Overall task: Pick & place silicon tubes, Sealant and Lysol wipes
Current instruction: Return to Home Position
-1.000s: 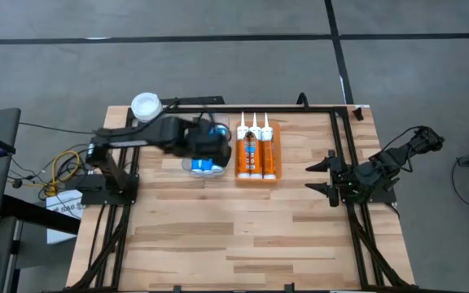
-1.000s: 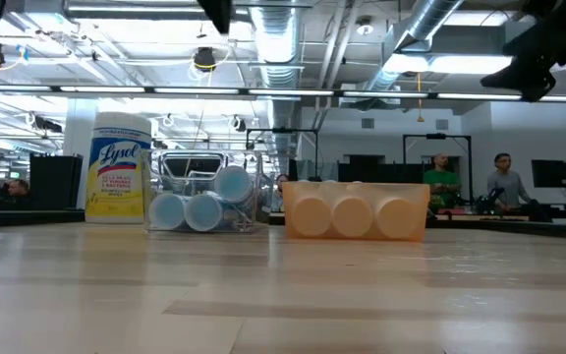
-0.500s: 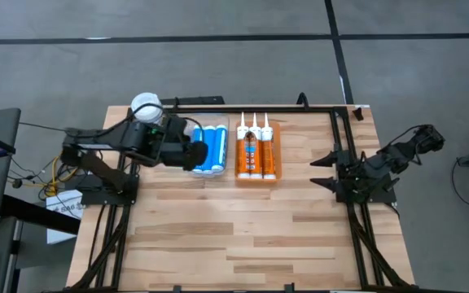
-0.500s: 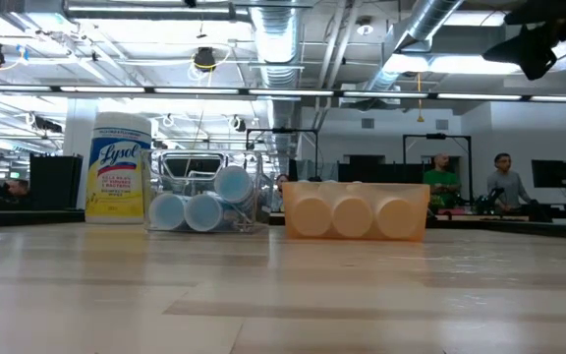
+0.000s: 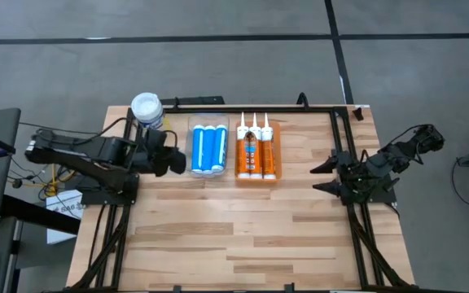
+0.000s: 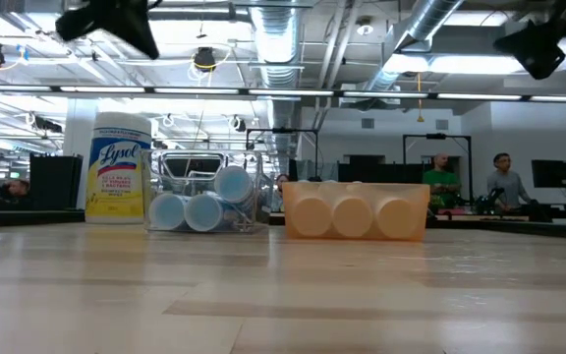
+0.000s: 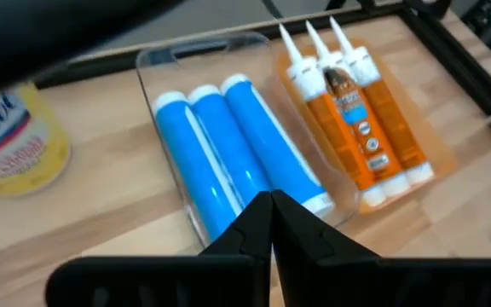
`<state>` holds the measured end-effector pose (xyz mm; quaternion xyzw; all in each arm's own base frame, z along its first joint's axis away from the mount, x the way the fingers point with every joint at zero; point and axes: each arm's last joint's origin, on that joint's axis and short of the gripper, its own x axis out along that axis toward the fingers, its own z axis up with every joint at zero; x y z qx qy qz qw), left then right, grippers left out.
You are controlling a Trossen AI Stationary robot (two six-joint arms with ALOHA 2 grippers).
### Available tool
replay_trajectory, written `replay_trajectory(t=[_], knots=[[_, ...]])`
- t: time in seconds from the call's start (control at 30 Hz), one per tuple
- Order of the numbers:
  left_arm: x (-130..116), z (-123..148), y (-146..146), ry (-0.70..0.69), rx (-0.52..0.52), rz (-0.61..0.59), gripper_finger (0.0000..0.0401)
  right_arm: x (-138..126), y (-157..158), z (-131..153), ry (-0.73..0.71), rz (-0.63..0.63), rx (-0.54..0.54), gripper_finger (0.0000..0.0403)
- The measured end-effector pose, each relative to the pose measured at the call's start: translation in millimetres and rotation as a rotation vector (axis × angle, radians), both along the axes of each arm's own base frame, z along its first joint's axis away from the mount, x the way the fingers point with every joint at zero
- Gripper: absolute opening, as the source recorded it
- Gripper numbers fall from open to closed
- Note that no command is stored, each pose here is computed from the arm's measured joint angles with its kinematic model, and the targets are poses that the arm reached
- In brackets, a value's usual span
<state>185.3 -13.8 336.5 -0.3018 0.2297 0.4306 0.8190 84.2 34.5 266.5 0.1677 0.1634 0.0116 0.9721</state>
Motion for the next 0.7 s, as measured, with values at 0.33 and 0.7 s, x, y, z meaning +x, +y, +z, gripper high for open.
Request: replay_trajectory(t=[0.33,0.7], knots=[[-36.0,-53.3,-0.6,-0.154,0.005,-0.117,0.0,2.7,4.4,11.9,-0.116,0.118,0.0,0.0276],[-72.1,-100.0,2.2,-0.326,0.019,-0.247,0.0,11.1,10.8,16.6,-0.201,0.181,-0.016,0.0276]])
